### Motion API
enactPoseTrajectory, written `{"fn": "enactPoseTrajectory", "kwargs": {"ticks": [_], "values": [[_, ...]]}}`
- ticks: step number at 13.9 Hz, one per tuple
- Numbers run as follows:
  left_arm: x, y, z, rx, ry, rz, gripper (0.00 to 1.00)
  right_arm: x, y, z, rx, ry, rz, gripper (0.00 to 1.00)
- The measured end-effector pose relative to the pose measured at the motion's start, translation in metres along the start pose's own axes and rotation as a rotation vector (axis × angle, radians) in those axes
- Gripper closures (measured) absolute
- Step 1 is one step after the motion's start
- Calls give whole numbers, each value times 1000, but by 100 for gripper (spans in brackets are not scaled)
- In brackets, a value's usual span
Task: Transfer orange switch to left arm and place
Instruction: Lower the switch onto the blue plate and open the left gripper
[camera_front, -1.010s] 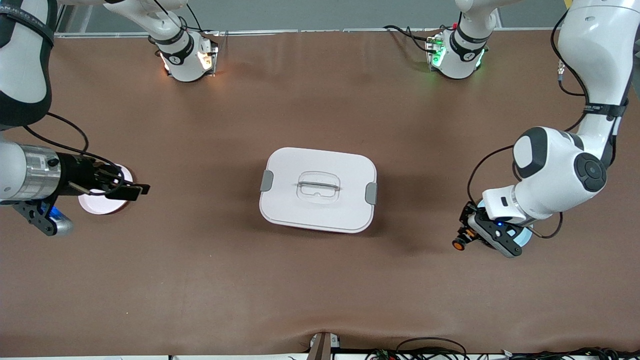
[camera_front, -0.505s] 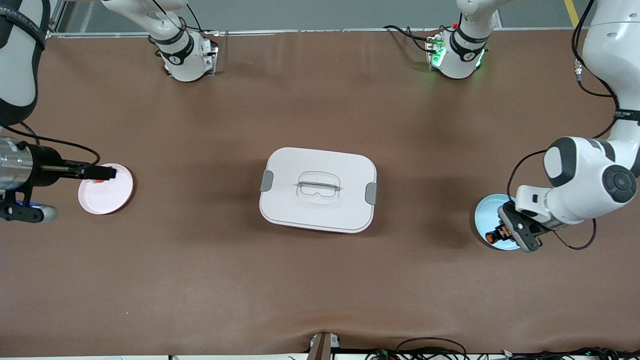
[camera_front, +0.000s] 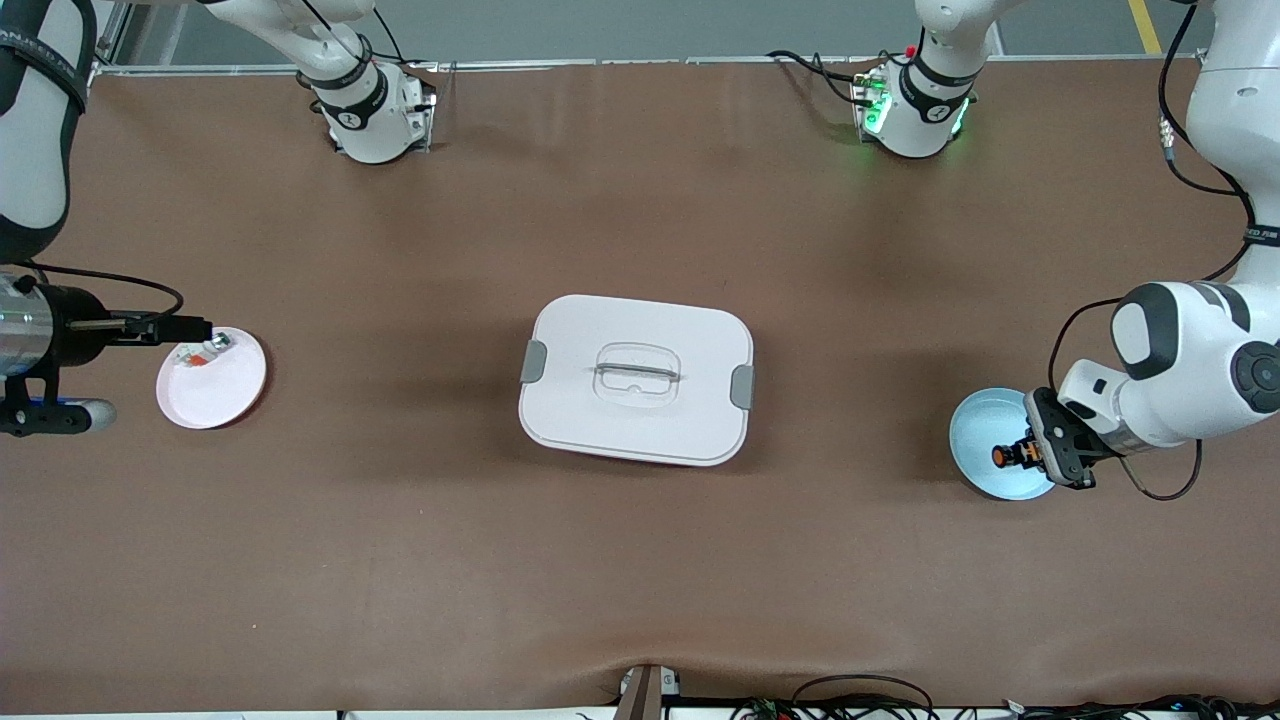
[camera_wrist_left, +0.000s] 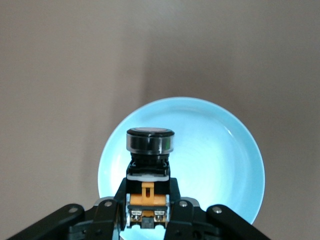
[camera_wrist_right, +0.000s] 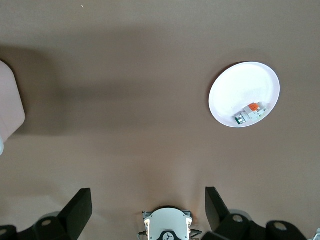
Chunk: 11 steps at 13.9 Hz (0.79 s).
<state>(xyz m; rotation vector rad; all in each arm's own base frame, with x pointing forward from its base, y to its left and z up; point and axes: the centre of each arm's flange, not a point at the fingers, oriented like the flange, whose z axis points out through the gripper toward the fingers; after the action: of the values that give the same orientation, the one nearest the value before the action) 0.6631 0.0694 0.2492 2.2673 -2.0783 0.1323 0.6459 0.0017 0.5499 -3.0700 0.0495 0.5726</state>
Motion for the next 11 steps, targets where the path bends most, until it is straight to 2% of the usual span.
{"fn": "enactPoseTrajectory", "kwargs": {"ticks": [6, 11], "values": [[-4, 7, 28, -32, -93, 151, 67, 4, 8, 4, -15, -8, 5, 0], [-10, 19, 57, -8, -99, 188, 67, 5, 27, 2, -4, 9, 29, 0]]}}
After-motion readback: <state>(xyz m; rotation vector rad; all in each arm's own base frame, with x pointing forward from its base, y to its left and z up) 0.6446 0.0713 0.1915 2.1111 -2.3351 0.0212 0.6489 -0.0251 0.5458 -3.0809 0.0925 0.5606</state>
